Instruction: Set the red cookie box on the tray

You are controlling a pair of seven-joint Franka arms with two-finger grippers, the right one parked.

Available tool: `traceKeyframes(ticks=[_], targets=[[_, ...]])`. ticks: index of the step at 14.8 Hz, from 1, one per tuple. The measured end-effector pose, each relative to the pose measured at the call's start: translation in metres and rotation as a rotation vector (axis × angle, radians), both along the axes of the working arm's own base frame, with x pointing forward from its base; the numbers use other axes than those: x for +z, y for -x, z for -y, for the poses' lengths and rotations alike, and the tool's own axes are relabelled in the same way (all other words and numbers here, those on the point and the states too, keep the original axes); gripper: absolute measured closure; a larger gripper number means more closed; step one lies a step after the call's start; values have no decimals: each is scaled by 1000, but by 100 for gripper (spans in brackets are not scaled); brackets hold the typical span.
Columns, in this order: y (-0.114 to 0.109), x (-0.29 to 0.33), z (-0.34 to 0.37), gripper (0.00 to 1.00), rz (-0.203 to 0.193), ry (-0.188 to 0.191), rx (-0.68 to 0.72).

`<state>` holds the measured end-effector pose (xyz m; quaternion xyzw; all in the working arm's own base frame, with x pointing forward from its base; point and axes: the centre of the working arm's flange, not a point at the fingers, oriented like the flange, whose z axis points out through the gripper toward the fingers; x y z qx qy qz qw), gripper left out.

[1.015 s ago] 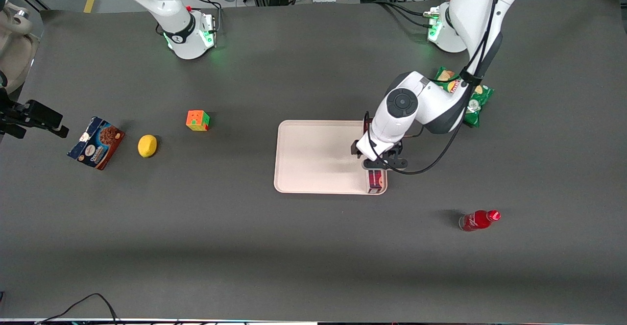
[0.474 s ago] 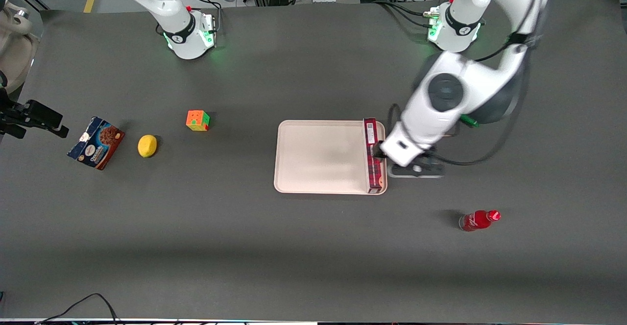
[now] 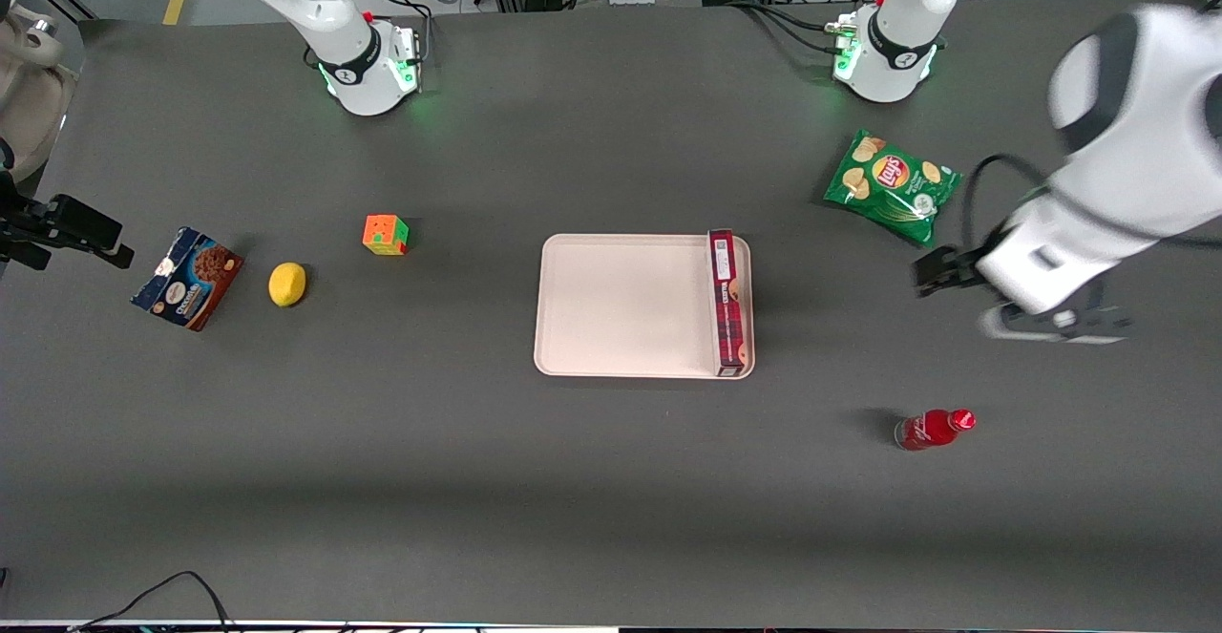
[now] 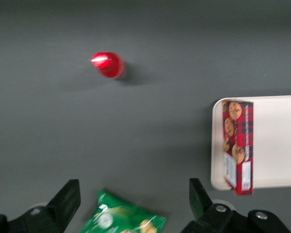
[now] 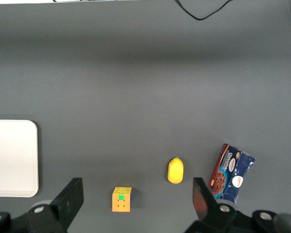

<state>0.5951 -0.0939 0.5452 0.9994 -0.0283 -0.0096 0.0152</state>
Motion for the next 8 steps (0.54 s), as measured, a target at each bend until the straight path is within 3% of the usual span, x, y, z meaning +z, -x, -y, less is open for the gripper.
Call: traceKeyframes(ticks=[5, 8], targets=[[28, 65, -70, 0, 13, -60, 1], [34, 71, -80, 0, 2, -69, -16]])
